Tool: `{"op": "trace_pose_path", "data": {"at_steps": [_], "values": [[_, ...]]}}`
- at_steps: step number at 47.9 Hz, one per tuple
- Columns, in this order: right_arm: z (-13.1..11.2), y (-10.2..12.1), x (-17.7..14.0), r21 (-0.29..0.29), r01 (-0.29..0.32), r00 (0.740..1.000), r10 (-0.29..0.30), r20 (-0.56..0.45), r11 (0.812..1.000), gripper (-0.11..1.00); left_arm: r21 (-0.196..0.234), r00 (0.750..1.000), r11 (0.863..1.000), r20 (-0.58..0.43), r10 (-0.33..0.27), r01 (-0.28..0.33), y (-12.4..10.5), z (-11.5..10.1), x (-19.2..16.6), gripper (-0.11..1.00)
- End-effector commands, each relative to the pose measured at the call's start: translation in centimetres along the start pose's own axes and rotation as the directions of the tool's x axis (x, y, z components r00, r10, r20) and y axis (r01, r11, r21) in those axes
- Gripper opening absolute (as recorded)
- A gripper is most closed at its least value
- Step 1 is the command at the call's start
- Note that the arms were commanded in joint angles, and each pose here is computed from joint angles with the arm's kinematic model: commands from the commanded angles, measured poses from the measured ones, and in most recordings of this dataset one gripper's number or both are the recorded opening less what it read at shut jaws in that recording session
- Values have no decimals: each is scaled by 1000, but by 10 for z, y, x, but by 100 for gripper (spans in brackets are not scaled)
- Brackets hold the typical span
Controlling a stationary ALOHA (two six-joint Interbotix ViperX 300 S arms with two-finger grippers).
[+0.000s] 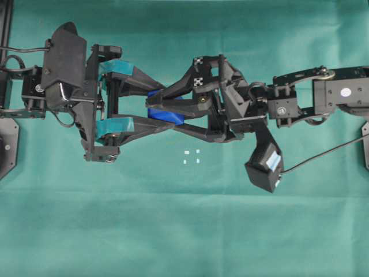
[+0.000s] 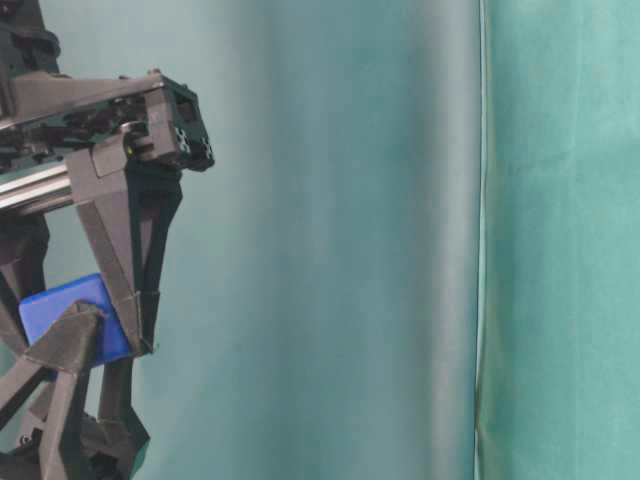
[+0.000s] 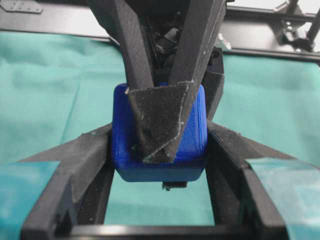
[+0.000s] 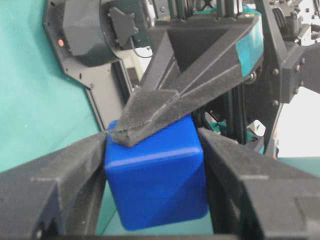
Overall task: Handover the blue block to the right arm after grasping it with the left arm, then place it in the designated position.
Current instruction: 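Close the right gripper on the cube's right side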
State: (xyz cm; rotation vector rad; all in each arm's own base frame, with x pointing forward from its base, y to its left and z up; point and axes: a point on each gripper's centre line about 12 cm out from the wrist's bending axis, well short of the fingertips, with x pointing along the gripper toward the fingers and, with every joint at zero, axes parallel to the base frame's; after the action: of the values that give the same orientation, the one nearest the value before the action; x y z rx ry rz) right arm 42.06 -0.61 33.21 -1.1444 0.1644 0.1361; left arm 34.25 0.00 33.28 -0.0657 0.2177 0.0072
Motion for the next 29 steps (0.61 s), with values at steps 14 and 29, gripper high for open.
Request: {"op": "trace_pose_path", "data": {"at_steps": [14,29], "values": [[6,-17,-3,5,44,999,-44,16,999,56,1,999,1000,41,-6,6,-2,14,-4,99],[3,-14,-12,5,34,999,-34,0,999,56,-5,1000,1000,27,9,-9,3,13,-16,99]]}}
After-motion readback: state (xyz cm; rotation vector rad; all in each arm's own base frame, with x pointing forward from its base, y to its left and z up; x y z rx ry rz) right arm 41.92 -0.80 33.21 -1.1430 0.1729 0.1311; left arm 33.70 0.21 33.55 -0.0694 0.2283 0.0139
